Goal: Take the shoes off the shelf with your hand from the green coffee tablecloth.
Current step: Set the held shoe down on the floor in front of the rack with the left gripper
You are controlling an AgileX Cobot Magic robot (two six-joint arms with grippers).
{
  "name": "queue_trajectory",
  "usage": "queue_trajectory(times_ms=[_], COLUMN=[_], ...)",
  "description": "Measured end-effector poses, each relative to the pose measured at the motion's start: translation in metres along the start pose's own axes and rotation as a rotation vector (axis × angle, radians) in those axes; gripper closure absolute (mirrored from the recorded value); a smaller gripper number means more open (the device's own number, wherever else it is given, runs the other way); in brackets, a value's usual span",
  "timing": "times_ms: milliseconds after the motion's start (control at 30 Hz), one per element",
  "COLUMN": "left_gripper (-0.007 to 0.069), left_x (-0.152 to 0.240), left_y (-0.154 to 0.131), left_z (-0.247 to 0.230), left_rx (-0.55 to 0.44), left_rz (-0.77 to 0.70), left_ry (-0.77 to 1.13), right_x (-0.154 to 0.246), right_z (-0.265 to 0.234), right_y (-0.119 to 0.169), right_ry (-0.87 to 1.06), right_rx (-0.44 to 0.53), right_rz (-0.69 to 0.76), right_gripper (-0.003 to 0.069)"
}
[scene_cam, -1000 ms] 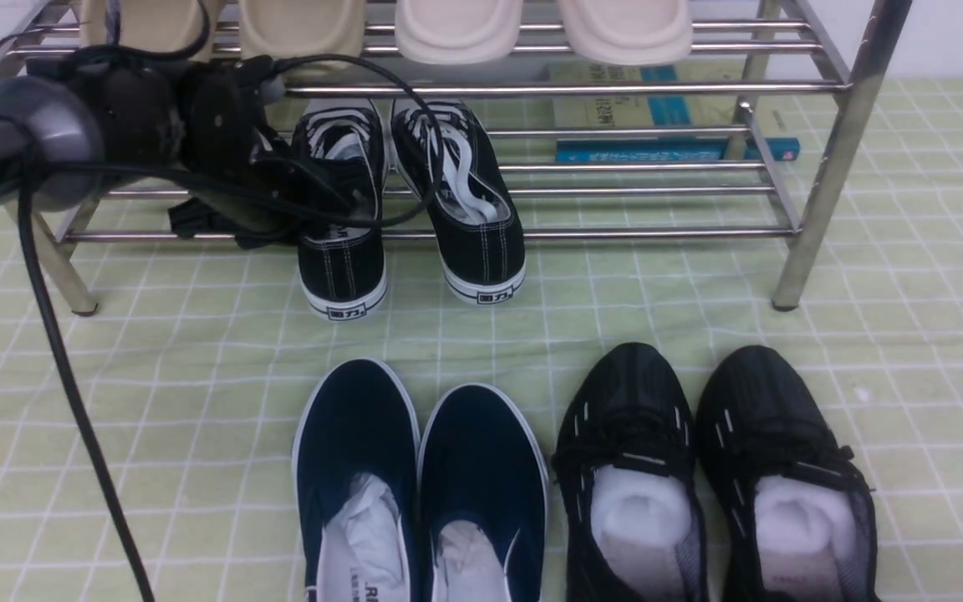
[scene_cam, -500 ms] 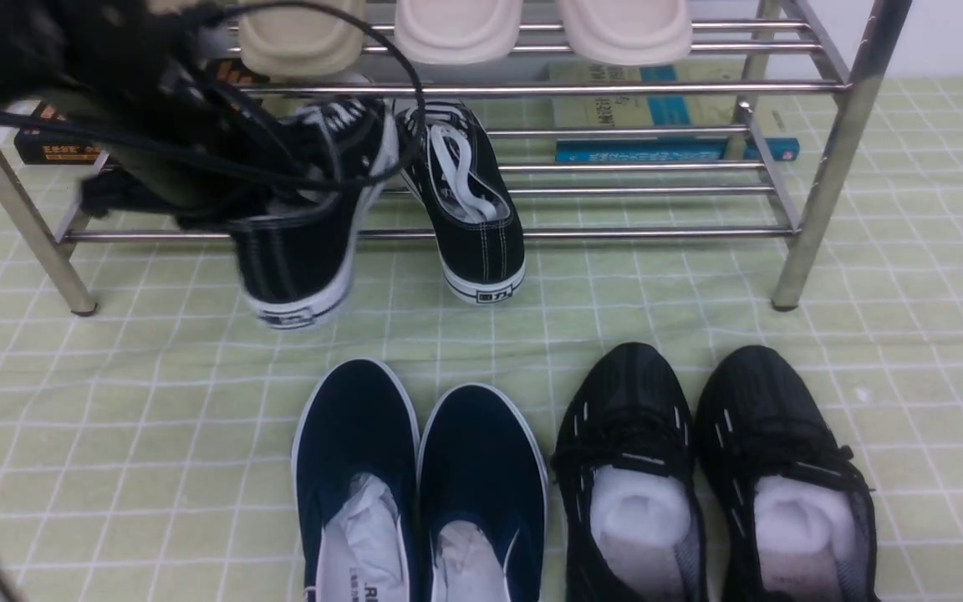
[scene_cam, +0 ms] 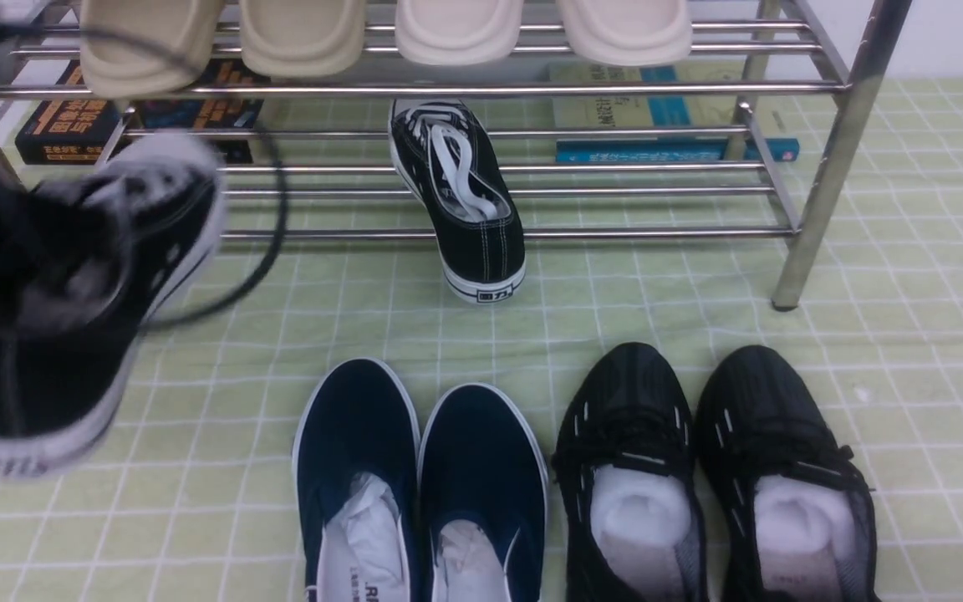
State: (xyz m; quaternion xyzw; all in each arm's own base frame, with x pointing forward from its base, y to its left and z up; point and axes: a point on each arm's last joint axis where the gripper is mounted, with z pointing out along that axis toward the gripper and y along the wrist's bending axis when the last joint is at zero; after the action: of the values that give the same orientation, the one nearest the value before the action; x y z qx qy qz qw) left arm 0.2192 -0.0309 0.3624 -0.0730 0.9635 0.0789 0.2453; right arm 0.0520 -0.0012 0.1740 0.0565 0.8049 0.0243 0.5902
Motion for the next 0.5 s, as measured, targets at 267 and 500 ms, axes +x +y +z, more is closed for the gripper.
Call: queue_trajectory(times_ms=[267,500], left_gripper=[0.0608,0.0606], left_x=[0.065,0.078], left_y=[0.005,-0.005], left_z=[0.053,0.093], left_rx=[-0.033,-0.013], left_rz=[-0.042,-0.022], left_ry=[0.093,0.096], right_x=[0.0,0.0], right_z=[0.0,0.0], right_y=[0.0,0.0], right_ry=[0.0,0.0], right_rx=[0.0,0.0], right_rz=[0.0,0.0], right_gripper=[0.0421,0.0421])
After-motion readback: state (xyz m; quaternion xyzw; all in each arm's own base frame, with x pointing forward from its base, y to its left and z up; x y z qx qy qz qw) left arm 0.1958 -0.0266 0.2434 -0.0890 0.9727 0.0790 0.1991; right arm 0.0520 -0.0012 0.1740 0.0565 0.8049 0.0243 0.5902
